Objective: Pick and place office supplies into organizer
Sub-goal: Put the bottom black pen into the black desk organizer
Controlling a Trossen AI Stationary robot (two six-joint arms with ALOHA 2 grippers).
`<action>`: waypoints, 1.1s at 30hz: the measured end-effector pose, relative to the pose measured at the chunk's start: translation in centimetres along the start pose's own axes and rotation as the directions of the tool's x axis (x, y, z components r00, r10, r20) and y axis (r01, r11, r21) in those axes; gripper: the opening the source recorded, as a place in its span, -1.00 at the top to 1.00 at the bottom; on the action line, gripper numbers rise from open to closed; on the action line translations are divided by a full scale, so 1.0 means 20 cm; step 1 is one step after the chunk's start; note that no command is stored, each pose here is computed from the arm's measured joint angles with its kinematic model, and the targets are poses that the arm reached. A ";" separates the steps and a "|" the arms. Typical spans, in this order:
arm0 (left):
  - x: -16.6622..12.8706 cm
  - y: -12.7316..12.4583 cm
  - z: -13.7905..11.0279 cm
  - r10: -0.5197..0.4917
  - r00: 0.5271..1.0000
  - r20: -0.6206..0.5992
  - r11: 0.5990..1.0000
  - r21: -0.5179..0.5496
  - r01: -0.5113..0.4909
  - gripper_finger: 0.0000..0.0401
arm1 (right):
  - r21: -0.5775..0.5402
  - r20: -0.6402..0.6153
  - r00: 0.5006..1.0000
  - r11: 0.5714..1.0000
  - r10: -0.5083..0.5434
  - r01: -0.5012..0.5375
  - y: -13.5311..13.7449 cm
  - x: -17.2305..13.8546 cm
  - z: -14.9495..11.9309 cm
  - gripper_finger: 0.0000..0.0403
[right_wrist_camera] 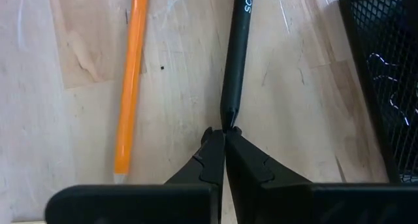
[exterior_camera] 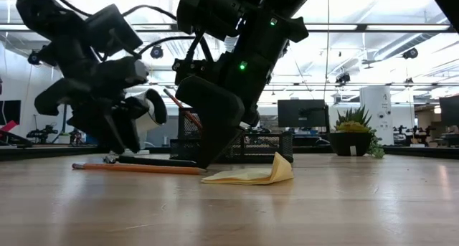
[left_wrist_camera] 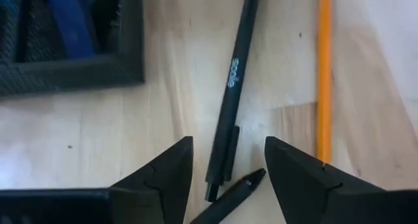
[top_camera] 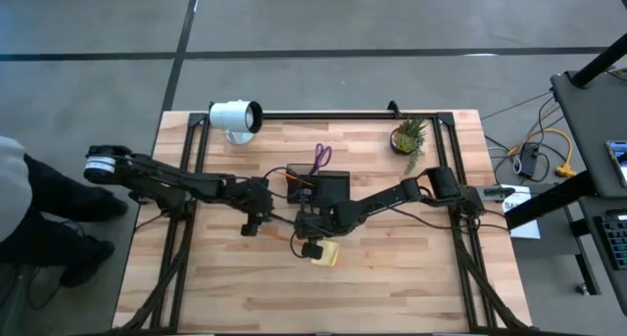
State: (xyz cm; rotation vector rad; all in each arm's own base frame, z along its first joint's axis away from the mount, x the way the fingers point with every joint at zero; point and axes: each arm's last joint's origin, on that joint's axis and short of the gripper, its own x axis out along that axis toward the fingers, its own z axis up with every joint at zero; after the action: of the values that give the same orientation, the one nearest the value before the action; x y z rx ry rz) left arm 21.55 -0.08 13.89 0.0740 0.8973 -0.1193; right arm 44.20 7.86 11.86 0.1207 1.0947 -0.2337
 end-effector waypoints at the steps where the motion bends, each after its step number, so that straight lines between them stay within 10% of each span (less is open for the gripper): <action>1: 0.01 0.00 0.00 0.002 1.000 -0.010 1.000 0.000 -0.002 0.13 | 0.000 0.000 1.000 1.000 0.000 0.000 0.00 0.00 0.00 0.96; 10: 0.08 0.01 -0.01 -0.004 0.998 -0.069 1.000 0.022 0.005 0.17 | 0.000 0.000 1.000 1.000 -0.001 0.001 0.00 0.00 0.00 0.96; 22: 0.11 0.01 0.02 -0.023 0.992 -0.122 0.995 0.094 0.035 0.89 | -0.005 0.000 1.000 1.000 -0.001 0.001 0.00 0.00 0.00 0.96; 33: -0.04 0.03 0.10 0.124 0.965 -0.230 0.979 0.188 -0.081 1.00 | -0.021 0.020 0.993 0.993 -0.119 0.119 0.01 -0.14 -0.01 0.96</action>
State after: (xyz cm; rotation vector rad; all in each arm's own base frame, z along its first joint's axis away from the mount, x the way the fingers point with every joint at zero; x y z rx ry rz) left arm 22.69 0.37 15.79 0.3062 1.1224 -0.0934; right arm 42.85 8.39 14.37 0.0337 1.0872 -0.3289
